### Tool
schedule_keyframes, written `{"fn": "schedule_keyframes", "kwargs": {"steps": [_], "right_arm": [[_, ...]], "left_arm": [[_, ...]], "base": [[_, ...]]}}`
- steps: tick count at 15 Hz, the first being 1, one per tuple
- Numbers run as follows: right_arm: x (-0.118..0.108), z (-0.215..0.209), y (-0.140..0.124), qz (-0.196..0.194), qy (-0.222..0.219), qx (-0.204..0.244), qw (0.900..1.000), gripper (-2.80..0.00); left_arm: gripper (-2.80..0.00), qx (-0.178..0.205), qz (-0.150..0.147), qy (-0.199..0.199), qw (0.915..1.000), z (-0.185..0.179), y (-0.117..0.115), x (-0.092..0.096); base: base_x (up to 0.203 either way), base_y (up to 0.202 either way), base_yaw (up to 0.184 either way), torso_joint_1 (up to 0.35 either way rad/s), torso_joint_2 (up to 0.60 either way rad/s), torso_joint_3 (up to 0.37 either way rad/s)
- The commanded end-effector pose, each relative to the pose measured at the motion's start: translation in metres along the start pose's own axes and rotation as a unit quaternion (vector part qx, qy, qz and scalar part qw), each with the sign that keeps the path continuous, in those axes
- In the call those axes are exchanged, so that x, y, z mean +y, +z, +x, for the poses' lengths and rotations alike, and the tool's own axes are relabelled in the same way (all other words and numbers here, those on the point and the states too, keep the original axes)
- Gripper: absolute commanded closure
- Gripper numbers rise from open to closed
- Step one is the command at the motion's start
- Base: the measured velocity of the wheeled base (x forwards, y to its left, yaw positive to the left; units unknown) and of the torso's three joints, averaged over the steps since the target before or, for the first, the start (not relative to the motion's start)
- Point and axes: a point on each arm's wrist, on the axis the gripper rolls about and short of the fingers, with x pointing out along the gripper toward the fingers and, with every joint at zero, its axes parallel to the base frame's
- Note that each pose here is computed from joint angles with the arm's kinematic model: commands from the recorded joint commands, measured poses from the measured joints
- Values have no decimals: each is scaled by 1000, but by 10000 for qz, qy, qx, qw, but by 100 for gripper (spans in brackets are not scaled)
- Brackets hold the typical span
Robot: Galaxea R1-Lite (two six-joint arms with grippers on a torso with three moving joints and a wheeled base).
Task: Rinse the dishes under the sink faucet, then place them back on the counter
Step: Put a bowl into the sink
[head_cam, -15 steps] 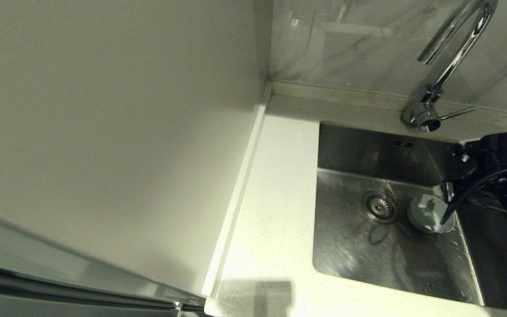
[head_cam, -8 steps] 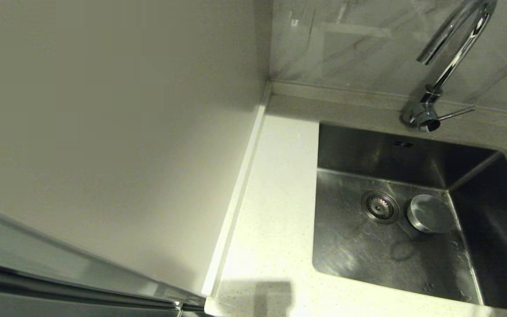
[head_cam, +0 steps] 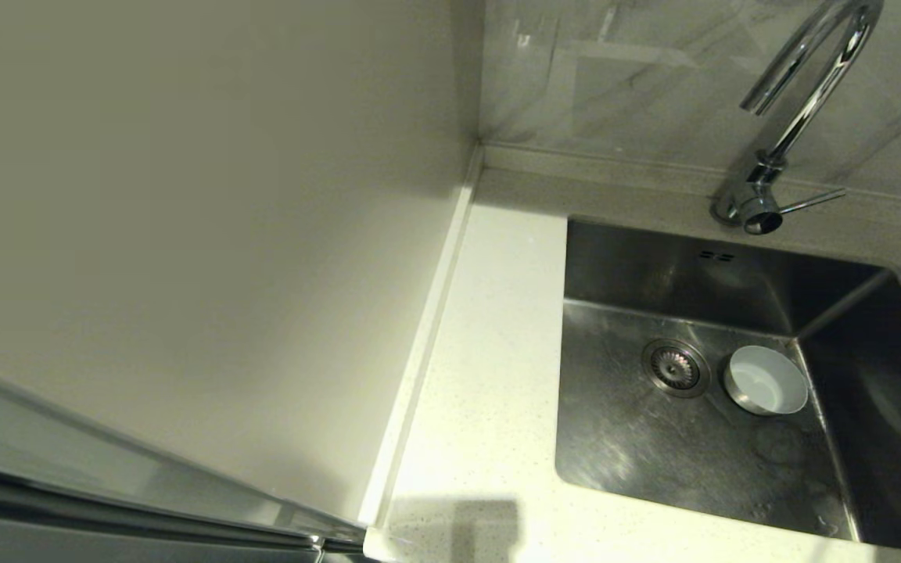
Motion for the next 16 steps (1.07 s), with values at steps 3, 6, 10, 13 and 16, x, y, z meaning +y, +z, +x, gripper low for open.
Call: {"fn": "schedule_keyframes", "kwargs": {"steps": [3, 6, 10, 13, 16], "right_arm": [[-16, 50, -4, 259, -33, 819, 9963, -280], [-17, 72, -12, 270, 23, 1216, 9922, -280], [-15, 87, -15, 235, 98, 1456, 9890, -280], [-12, 95, -23, 104, 311, 1653, 9857, -280], [-9, 102, -26, -4, 436, 1775, 9831, -280]], "left_arm": [[0, -17, -4, 4, 10000, 0, 0, 0], [0, -17, -4, 7, 10000, 0, 0, 0], [0, -21, -4, -1, 10000, 0, 0, 0], [0, -23, 2, 1, 10000, 0, 0, 0], [0, -17, -4, 1, 10000, 0, 0, 0]], "base": [[0, 0, 0, 0, 0, 0], [0, 0, 0, 0, 0, 0], [0, 0, 0, 0, 0, 0], [0, 0, 0, 0, 0, 0], [0, 0, 0, 0, 0, 0]]}}
